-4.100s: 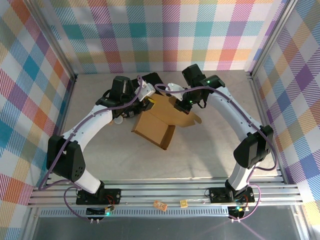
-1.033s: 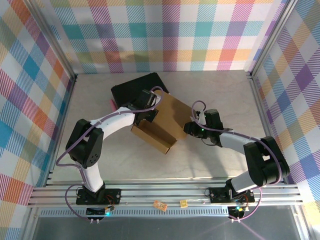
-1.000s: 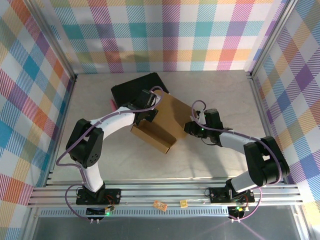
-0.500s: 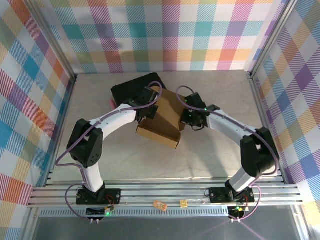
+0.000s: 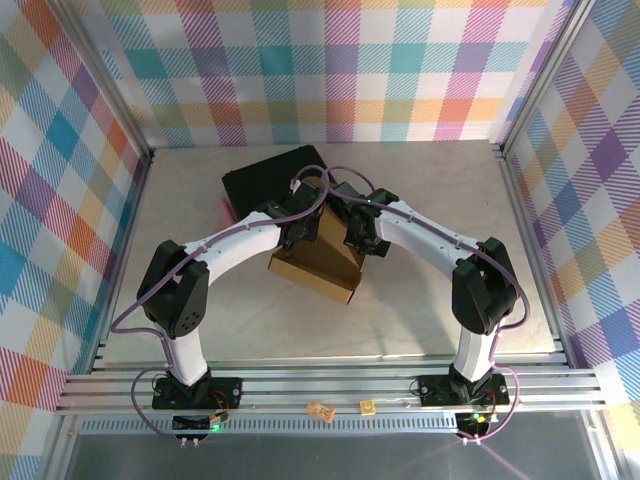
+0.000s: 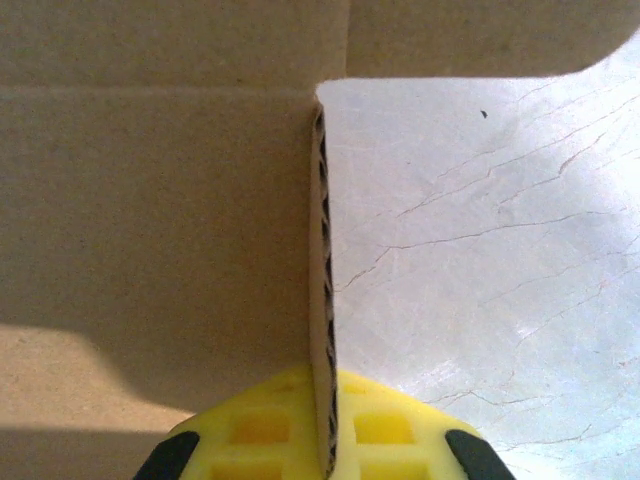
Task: Fold the paper box
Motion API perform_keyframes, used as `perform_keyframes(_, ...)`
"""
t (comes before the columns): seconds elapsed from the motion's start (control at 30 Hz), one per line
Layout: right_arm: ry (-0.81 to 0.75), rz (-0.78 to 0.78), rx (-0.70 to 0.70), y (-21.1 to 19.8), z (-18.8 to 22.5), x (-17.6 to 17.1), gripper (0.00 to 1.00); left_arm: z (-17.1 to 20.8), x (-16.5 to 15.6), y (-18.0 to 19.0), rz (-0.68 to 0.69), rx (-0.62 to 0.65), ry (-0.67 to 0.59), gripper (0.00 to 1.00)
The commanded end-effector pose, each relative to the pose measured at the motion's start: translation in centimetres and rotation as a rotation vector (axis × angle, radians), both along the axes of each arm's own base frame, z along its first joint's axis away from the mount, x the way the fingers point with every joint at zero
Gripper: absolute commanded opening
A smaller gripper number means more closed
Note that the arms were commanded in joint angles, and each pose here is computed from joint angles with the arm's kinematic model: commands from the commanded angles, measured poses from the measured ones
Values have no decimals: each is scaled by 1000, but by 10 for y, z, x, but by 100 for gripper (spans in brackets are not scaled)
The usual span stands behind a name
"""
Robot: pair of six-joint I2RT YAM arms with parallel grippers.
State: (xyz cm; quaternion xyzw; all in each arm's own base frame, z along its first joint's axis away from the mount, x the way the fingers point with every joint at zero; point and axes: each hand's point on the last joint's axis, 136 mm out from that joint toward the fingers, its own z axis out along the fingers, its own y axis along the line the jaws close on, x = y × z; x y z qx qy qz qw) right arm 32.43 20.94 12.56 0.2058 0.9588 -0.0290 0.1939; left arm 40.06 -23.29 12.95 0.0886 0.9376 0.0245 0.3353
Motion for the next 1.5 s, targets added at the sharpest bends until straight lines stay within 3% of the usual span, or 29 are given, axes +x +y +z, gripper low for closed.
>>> perform_keyframes(0.0, -90, 7, 6, 15, 15, 11, 0, 17, 3, -9, 69, -30, -76, 0)
perform_keyframes(0.27, -110, 212, 177, 48, 35, 22, 4, 16, 12, -10, 58, -16, -139, 0)
perform_keyframes(0.43, -103, 394, 411, 66, 50, 21, 29, 24, 19, -15, -29, -50, -273, 0)
perform_keyframes(0.57, -183, 601, 638, 72, 93, 14, 50, 19, 20, -11, -73, -69, -304, 0)
perform_keyframes(0.73, -281, 684, 833, 41, 148, 8, 64, 13, 21, -9, -100, -85, -317, 0)
perform_keyframes(0.93, -350, 479, 910, -19, 177, 18, 69, 15, 27, -8, -87, -86, -335, 0)
perform_keyframes(1.2, -346, -240, 876, -137, 106, 16, 69, 21, 28, -9, -88, -97, -354, 0)
perform_keyframes(1.33, -248, -431, 1015, -148, 68, 33, 64, 27, 27, -11, -108, -116, -380, 0)
perform_keyframes(1.47, -97, -457, 1085, -137, 42, 62, 59, 31, 26, -13, -127, -132, -409, 0)
